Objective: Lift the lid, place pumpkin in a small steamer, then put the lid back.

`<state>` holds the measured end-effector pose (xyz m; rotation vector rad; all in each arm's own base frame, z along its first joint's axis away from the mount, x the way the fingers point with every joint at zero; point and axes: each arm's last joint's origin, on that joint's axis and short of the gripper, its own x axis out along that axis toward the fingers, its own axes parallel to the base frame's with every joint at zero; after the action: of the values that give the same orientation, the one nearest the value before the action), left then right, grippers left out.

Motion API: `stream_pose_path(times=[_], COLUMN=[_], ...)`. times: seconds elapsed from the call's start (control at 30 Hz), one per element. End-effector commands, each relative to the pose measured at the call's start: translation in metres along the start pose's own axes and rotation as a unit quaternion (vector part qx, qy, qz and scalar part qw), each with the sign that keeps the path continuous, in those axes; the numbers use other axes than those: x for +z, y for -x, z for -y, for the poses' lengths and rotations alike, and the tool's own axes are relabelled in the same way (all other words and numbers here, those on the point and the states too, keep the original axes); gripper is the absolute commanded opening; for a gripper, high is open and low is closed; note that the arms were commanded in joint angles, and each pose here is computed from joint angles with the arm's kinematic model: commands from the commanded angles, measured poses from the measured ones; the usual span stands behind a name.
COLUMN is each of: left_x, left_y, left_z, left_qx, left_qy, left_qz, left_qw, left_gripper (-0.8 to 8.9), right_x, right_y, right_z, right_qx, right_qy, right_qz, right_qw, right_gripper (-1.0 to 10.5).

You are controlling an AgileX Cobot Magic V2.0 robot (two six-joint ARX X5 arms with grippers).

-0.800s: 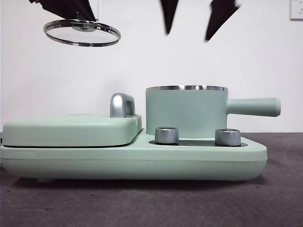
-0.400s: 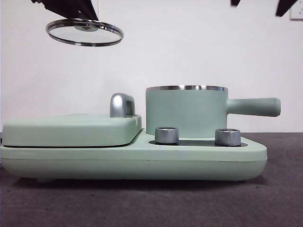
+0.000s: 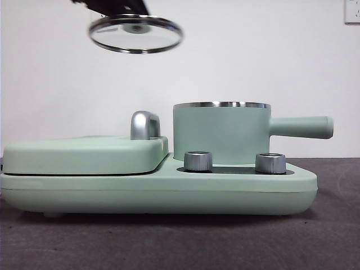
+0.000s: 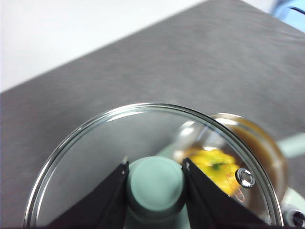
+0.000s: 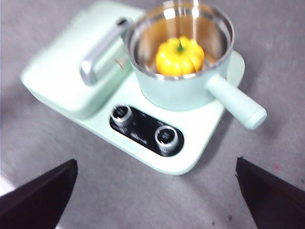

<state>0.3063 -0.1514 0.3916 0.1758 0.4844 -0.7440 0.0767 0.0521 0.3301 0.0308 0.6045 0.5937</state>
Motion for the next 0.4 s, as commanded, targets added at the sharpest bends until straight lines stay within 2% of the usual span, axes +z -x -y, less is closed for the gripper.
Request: stream_pose_path(times=[0.03, 0.4], left_x=[0.009, 0.005], left_y=[-0.014, -0.066], left_z=[0.014, 0.062], left_qx=[-0.024, -0.091], left_qy=[-0.028, -0.069], left_qz=[0.017, 0.023], left_qw=[0.999, 0.993], left_gripper=[0.57, 0.57], right_x=[-0.008, -0.021], right_y=[0.012, 0.033], right_z=[0.000, 0.000], right_qx=[0.011, 0.024], right_qy=[-0.013, -0.017], right_qz=[0.036, 0.079], right_qw=[0.999, 0.996], right_gripper=[5.2, 5.2])
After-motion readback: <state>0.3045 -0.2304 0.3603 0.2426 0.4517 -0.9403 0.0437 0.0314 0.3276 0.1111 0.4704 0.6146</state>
